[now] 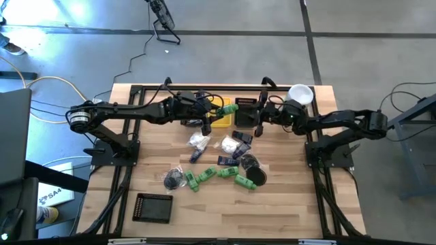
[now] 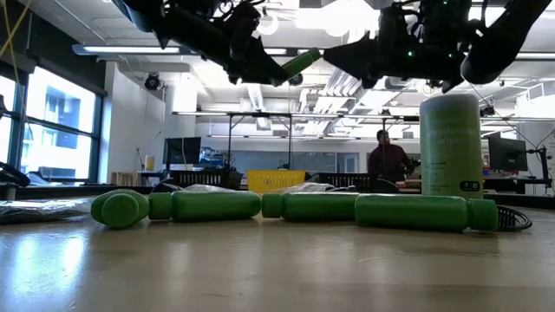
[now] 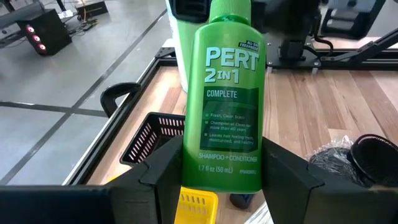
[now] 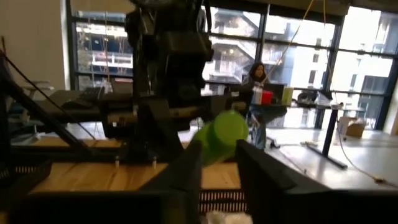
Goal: Pick & Place Travel size toiletries
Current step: Put the green shampoo bottle into the top right black bin
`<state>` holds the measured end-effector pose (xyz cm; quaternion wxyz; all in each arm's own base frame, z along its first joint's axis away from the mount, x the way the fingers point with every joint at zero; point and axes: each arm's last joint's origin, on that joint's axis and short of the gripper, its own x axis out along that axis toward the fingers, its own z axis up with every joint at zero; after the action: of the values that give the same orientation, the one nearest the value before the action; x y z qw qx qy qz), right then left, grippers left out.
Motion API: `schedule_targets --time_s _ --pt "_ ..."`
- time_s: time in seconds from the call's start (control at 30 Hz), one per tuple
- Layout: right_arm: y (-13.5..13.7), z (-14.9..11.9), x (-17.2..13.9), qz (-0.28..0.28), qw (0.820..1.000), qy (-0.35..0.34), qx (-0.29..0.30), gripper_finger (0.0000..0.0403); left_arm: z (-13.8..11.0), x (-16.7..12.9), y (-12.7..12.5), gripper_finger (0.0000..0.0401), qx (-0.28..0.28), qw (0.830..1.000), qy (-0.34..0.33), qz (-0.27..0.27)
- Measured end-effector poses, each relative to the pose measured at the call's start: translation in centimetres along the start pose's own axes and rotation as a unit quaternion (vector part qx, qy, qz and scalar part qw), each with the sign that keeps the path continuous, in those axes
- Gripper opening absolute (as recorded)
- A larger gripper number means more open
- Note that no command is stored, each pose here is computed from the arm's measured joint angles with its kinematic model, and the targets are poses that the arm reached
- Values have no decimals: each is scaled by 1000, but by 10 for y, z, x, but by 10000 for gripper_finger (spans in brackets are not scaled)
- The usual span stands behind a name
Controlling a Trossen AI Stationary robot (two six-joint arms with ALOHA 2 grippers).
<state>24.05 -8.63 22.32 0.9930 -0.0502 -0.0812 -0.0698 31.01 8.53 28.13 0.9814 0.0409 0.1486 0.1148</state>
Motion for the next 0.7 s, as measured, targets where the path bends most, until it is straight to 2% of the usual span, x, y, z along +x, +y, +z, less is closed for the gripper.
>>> schedule_targets --time_s 0.17,0.3,0.4,0.7 --pt "0 -3 0 2 1000 13 20 208 0 0 0 173 0 1000 0 -3" --pt "1 -3 0 25 999 13 36 259 0 0 -2 173 8 1000 -3 -26" --pt "0 -2 0 28 999 12 44 267 0 0 -3 173 13 999 -4 -38" --pt "0 4 6 44 998 9 42 245 0 0 -4 173 12 998 -6 -54"
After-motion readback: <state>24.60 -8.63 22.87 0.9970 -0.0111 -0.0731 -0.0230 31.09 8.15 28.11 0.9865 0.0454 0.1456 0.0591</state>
